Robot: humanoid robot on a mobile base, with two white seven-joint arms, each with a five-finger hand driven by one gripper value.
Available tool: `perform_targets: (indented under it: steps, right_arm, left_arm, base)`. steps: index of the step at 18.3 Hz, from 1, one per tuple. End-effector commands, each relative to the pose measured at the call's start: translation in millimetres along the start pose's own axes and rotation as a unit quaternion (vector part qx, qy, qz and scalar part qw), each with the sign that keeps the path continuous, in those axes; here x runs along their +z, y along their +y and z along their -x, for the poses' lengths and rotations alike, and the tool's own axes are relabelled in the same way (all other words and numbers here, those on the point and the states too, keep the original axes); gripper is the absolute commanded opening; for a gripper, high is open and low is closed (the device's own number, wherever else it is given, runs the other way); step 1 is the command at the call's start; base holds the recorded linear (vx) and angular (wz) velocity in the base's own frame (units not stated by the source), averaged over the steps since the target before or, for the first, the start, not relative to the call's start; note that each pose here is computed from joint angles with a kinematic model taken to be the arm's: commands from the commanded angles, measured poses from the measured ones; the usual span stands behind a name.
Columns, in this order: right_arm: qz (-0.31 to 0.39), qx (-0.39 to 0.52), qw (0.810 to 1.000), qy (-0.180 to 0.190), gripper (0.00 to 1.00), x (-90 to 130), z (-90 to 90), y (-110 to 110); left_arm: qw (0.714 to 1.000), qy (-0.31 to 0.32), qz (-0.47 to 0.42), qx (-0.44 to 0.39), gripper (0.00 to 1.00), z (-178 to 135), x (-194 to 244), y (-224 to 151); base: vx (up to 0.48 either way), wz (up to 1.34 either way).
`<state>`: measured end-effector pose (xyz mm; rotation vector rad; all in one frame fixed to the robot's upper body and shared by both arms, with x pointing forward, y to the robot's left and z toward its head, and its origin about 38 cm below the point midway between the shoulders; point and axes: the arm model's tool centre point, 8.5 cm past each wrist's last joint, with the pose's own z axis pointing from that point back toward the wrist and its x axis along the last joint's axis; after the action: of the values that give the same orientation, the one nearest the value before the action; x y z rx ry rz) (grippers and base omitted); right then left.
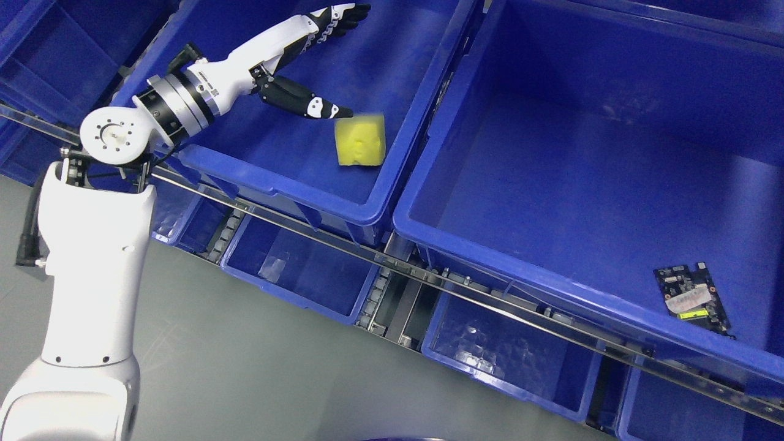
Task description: Move yellow foam block to right shelf middle
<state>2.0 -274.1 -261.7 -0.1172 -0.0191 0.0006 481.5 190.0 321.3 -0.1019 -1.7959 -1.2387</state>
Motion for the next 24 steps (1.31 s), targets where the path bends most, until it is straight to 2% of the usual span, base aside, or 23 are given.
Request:
perform_targets:
  steps: [1, 2, 4, 7, 8, 10, 15, 17, 24]
  right_arm:
    - [0.009, -0.004, 1.000, 0.003, 1.00, -0.2, 9.7, -11.3]
    - [0.009, -0.004, 1.000, 0.003, 1.00, -0.2, 9.7, -11.3]
    - [0.009, -0.004, 1.000, 0.003, 1.00, -0.2, 9.7, -11.3]
    - [0.009, -0.004, 1.000, 0.003, 1.00, -0.2, 9.7, -11.3]
    - [0.009, -0.004, 1.000, 0.002, 1.00, -0.3, 8.8, -11.3]
    - [0.009, -0.004, 1.000, 0.003, 1.00, -0.2, 9.7, -11.3]
    - [0.009, -0.004, 1.000, 0.002, 1.00, -0.3, 8.7, -11.3]
    - [0.009, -0.004, 1.000, 0.003, 1.00, -0.2, 9.7, -11.3]
    - [0.009, -0.004, 1.000, 0.003, 1.00, -0.2, 9.7, -11.3]
  left_arm:
    - [0.997, -0.028, -0.031, 0.067, 1.00, -14.6, -31.3, -8.9]
    - [0.989, -0.024, -0.079, 0.119, 1.00, -13.5, -26.5, 7.8]
    - [0.971, -0.031, -0.173, 0.163, 1.00, -11.7, -14.6, 35.4]
    - [0.893, -0.083, -0.335, 0.289, 1.00, -6.9, 0.7, 62.1]
    - [0.871, -0.087, -0.369, 0.313, 1.00, -3.9, 5.3, 66.2]
    - [0.844, -0.074, -0.424, 0.321, 1.00, 1.8, 13.7, 71.6]
    - [0.842, -0.072, -0.410, 0.342, 1.00, 6.3, 13.5, 54.8]
    - [0.852, -0.074, -0.386, 0.346, 1.00, 9.8, 12.3, 45.3]
    - [0.855, -0.075, -0.380, 0.346, 1.00, 9.5, 11.4, 43.9]
  base:
    - [0.000, 0.00]
    - [0.000, 0.00]
    - [0.000, 0.00]
    - [0.000, 0.00]
    - [0.000, 0.00]
    - [0.000, 0.00]
    - [0.000, 0.00]
    - [0.000, 0.00]
    - [0.000, 0.00]
